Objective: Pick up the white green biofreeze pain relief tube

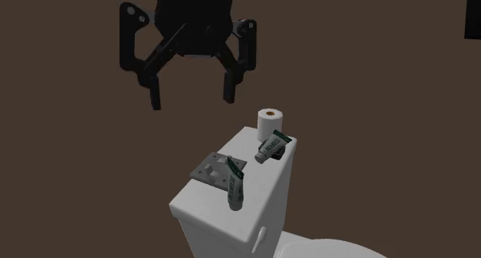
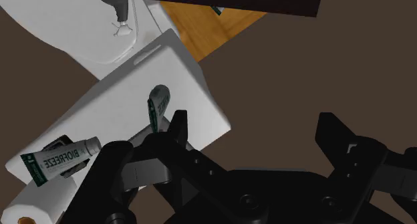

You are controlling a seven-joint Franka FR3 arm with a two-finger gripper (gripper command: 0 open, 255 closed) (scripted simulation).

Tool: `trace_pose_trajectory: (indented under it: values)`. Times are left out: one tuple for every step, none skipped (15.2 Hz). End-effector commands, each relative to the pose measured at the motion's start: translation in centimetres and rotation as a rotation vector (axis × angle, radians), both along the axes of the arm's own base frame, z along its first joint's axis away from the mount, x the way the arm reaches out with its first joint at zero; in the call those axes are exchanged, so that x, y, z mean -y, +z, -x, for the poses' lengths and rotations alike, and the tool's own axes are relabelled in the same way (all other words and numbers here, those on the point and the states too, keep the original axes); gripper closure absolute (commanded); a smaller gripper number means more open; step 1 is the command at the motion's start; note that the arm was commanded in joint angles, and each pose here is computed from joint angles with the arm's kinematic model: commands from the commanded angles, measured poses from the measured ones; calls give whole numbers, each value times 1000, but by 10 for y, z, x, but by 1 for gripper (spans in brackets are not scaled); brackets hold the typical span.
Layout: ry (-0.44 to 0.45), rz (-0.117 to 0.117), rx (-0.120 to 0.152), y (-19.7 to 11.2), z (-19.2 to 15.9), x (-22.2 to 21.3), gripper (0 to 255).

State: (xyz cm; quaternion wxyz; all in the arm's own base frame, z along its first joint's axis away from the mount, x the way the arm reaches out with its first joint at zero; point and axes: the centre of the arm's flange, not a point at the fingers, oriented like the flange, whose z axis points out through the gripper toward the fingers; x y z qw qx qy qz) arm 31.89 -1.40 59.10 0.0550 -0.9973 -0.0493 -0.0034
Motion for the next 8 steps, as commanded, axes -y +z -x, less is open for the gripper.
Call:
trace_pose_trajectory:
  values:
    - [0,0,0,0,0,0,0]
    - [-30,3,4,-8,-9,2,0]
    - [-61,6,8,-17,-18,4,0]
    - [-91,9,12,-25,-26,7,0]
    - [-122,13,15,-33,-35,9,0]
    - [-152,16,19,-41,-44,12,0]
    - [-182,19,23,-49,-52,16,0]
    - [-213,22,27,-58,-61,19,0]
